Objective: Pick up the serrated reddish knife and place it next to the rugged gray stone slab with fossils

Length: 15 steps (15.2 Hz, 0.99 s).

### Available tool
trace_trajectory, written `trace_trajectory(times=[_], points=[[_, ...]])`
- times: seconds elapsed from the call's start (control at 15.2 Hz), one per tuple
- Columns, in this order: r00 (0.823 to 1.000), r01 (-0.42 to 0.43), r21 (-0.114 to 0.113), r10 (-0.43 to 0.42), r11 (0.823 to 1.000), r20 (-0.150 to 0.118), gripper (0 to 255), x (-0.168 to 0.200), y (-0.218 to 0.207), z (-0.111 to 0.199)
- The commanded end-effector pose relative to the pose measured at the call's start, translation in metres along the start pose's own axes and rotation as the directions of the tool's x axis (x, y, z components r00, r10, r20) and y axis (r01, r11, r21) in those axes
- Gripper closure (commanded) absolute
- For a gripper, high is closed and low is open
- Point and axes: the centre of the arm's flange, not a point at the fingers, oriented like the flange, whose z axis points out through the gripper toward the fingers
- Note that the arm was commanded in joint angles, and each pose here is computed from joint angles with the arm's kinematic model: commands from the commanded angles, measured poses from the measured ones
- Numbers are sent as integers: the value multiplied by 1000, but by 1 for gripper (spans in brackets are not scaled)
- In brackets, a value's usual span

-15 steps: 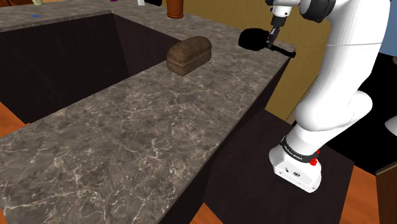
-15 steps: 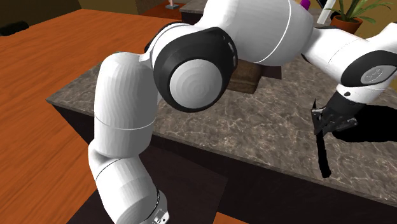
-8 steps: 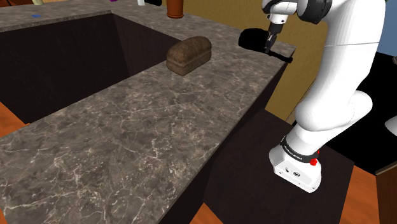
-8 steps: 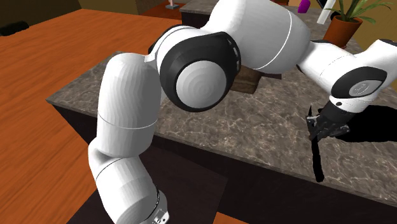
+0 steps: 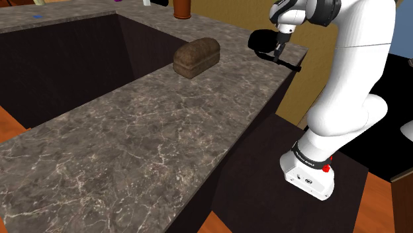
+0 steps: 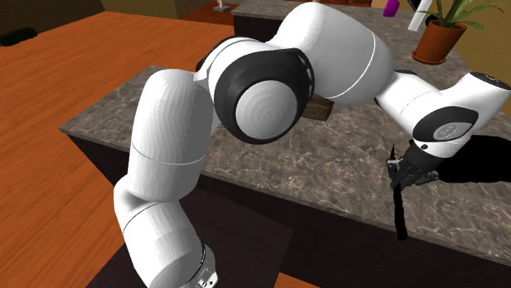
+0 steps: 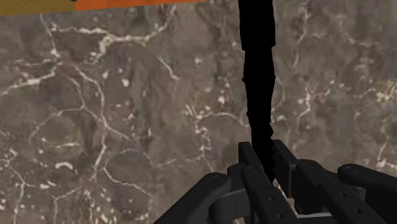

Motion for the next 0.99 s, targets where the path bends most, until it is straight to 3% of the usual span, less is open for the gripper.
trace_trajectory(times=[0.0, 0.4, 0.46, 0.79, 0.92], points=[[1000, 0, -1, 0, 1000, -1, 255, 1, 0, 3], [1000, 0, -1, 0, 1000, -1, 255, 1, 0, 3], [1000, 0, -1, 0, 1000, -1, 0, 1, 0, 3], [1000, 0, -1, 0, 1000, -1, 0, 1, 0, 3], [1000, 0, -1, 0, 1000, -1, 0, 1, 0, -24]])
